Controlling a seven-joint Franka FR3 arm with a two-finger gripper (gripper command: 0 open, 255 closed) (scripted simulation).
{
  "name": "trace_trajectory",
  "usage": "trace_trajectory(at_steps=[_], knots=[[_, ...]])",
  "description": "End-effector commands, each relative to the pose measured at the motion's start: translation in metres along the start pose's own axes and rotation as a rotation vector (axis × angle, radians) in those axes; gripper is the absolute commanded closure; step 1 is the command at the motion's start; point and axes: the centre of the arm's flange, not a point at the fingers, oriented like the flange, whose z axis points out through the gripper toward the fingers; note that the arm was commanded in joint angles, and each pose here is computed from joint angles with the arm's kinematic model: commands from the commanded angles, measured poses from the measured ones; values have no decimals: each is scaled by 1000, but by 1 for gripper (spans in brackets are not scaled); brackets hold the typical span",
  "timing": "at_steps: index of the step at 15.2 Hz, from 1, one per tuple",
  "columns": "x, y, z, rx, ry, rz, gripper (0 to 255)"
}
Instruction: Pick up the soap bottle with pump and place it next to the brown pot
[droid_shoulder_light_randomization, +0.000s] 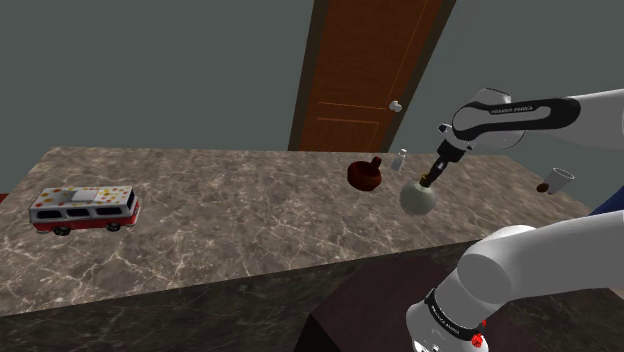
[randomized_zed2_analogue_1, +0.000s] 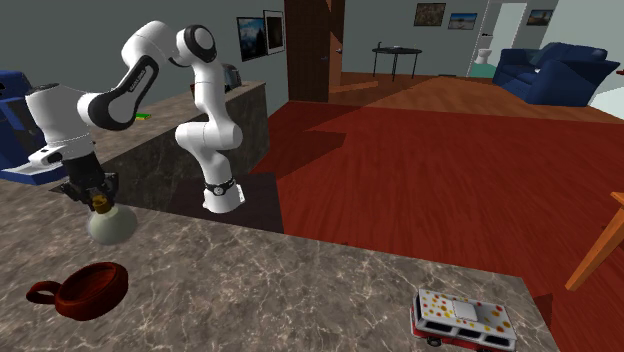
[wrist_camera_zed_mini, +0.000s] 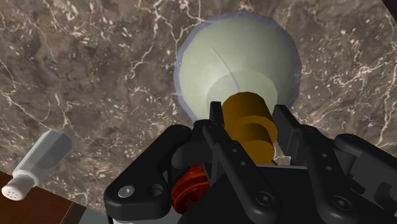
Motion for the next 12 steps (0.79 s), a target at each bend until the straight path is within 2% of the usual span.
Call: trace_trajectory(at_steps=[1,8,9,12], knots=[[0,0,8,-1,1,0,255],[0,0,8,-1,1,0,255],[0,0,8,-1,1,0,0],[0,0,8,-1,1,0,0]])
